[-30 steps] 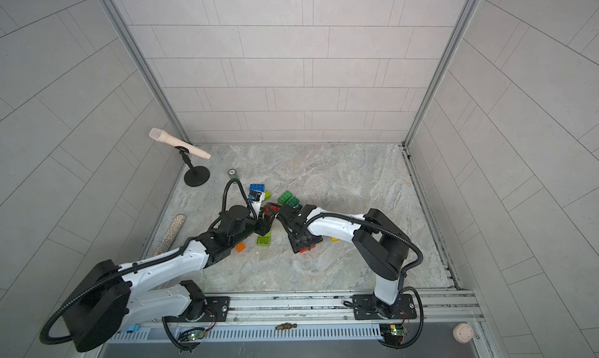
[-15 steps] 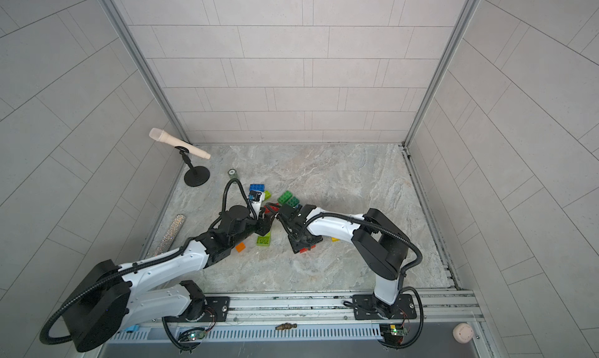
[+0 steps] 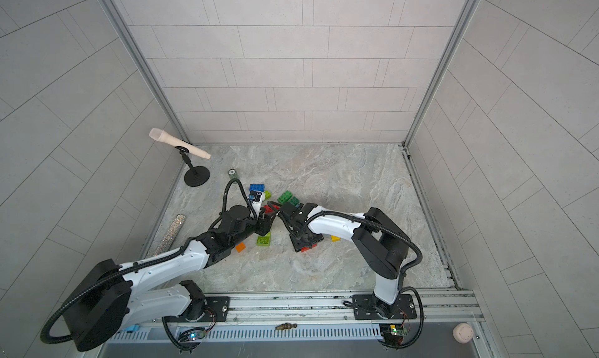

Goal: Assemble a rectangle with lego
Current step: Pick up the lego brick from the center of the board, then assemble the lego brick with the lego brick.

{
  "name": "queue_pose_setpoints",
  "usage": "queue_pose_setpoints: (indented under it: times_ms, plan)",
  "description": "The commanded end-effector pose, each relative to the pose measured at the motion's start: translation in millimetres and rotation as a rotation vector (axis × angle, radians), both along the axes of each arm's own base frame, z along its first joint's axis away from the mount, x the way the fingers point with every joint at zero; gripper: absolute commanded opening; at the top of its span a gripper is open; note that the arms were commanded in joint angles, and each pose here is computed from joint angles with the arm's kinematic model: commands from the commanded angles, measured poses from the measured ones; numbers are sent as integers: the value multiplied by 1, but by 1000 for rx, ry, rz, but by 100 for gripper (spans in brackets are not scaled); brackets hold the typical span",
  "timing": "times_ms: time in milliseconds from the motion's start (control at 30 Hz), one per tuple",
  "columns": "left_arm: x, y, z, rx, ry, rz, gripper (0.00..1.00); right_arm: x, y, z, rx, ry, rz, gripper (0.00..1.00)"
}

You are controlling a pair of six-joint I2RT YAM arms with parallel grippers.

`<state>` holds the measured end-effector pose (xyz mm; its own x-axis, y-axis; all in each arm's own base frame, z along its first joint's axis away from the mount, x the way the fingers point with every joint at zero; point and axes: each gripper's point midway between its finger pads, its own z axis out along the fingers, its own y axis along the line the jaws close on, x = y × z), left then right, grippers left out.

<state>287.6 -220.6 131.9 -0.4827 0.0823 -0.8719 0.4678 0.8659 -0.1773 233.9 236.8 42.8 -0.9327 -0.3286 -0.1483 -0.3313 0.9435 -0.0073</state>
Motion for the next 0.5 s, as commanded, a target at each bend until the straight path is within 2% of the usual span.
queue_pose_setpoints:
  times_ms: [0, 133, 267, 367, 467]
  plan:
    - [2, -14, 7, 30, -41, -73, 55, 3, -36, 41, 15, -49, -21, 44]
    - [-9, -62, 10, 70, -129, -233, 55, 10, -81, 58, 44, -98, -75, 36]
    - [0, -109, 5, -6, -130, -293, 55, 26, -125, 65, -77, -161, -76, 25]
    - [8, -132, 0, -49, -121, -314, 55, 33, -133, 63, -111, -182, -14, 20]
    - [13, -143, -3, -53, -115, -324, 55, 35, -133, 52, -65, -156, -16, 19]
